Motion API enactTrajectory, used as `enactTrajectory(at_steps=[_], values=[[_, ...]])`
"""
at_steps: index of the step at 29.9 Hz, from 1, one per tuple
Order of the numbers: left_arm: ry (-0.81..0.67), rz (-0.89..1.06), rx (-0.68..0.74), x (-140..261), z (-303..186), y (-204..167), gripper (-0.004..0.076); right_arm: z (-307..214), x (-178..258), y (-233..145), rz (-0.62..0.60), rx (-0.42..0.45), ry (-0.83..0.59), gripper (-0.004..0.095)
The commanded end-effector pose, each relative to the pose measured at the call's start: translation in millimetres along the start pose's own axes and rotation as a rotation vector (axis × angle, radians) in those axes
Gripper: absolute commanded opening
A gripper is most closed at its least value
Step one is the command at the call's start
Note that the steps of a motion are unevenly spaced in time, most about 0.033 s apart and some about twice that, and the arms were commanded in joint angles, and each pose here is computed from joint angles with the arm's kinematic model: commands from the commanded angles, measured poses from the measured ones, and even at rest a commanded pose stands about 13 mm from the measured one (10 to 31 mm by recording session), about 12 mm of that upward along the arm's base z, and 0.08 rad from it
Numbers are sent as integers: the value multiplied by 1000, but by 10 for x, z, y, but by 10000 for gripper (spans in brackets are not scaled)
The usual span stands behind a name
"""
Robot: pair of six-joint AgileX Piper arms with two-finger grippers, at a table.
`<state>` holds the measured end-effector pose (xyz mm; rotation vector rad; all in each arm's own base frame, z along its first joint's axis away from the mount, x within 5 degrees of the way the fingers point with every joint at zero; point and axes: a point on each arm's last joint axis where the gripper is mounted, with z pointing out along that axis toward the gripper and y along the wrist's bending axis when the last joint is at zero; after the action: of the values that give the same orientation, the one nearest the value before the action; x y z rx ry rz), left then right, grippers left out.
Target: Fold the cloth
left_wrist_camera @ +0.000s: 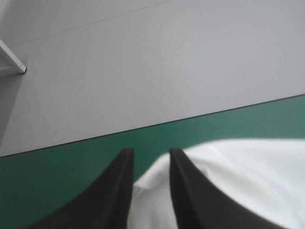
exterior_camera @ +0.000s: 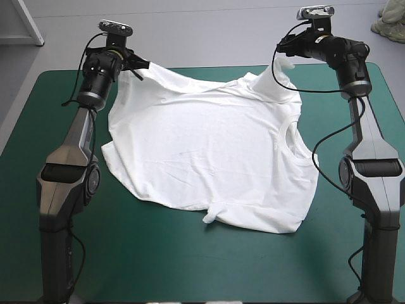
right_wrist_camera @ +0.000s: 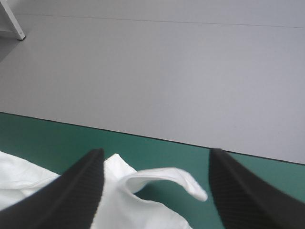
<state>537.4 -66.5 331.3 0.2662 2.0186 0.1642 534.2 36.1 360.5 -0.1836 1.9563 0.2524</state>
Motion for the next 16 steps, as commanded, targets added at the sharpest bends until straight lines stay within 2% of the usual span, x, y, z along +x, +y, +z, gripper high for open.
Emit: enactTrajectory(at_steps=[1, 3, 5, 10, 13, 16], values=[[-237, -14, -26, -442, -365, 113, 469, -388, -429, 54, -25, 19, -177, 781], [-241, -8, -32, -458, -381, 123, 611, -459, -454, 74, -40, 18, -153, 764], [-210, 7, -53, -495, -469, 165, 654, -571, -471, 119, -43, 0, -94, 746], [20, 61, -114, -517, -848, 312, 637, -775, -369, 224, -15, -66, 134, 648], [147, 31, -110, -505, -1108, 363, 582, -861, -300, 267, 20, -93, 251, 572], [228, -21, -27, -477, -1256, 321, 509, -928, -326, 298, 80, -102, 259, 519]])
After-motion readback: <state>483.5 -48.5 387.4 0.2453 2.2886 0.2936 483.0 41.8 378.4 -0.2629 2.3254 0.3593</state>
